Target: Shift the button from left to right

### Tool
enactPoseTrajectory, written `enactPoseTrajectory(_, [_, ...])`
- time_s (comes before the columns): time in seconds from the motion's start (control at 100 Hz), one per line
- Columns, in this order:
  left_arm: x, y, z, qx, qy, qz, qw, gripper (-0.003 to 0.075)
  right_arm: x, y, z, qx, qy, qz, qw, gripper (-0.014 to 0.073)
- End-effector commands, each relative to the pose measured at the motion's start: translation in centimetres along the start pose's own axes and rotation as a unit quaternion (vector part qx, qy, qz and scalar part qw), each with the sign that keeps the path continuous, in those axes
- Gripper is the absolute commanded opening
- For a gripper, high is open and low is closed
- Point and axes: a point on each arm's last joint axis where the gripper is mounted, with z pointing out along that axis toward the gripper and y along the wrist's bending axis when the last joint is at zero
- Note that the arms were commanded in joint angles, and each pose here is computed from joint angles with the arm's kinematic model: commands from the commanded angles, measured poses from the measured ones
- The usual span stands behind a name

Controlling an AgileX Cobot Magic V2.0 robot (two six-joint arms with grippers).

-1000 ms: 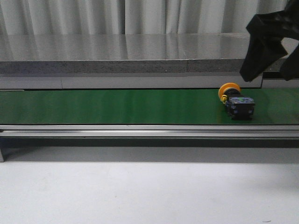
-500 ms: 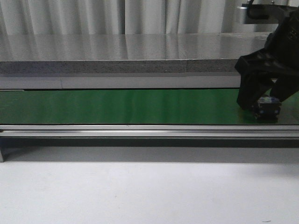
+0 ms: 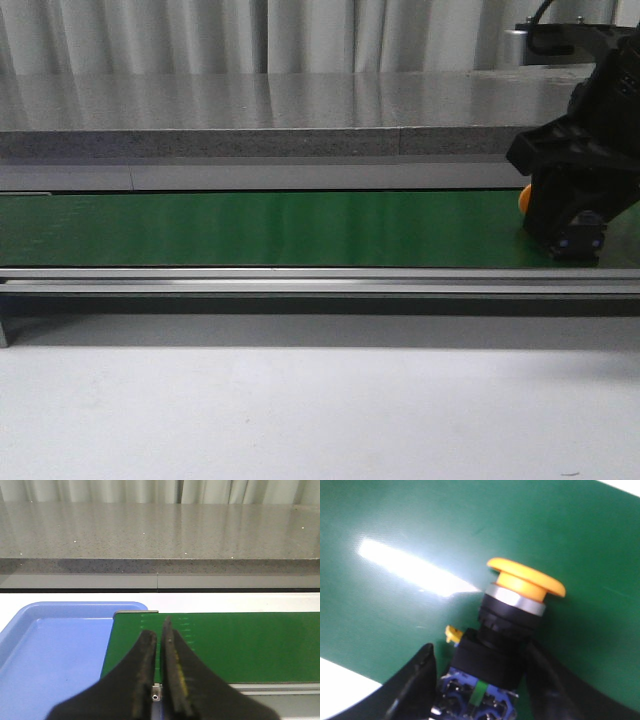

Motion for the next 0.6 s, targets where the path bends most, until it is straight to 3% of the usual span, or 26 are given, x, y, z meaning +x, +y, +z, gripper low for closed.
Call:
enactPoseTrajectory(0.0, [-1.6, 0.1, -0.1, -0.006, -0.052, -0.006, 0.999, 0.0005, -1.4, 0.2, -2.3, 0.001, -0.041, -0.01, 0.999, 0.0202])
enactPoseTrajectory(0.25, [-1.6, 0.1, -0.1, -0.006, -0.052, -0.006, 0.999, 0.0005, -4.1, -1.3, -6.3, 0.028, -0.057, -0.025, 0.998, 0.0202])
enactPoseTrajectory(0.42, [-1.6, 0.1, -0.1, -0.006, -0.052, -0.006, 0.999, 0.0005, -5.8, -4.1, -9.5, 0.061, -0.078, -0.006, 0.995, 0.0202])
enactPoseTrajectory(0.59, [-1.6, 0.1, -0.1, -0.006, -0.052, -0.006, 0.999, 0.0005, -5.5, -7.9, -11.0, 0.096, -0.084, 0.017, 0.992, 0.0202])
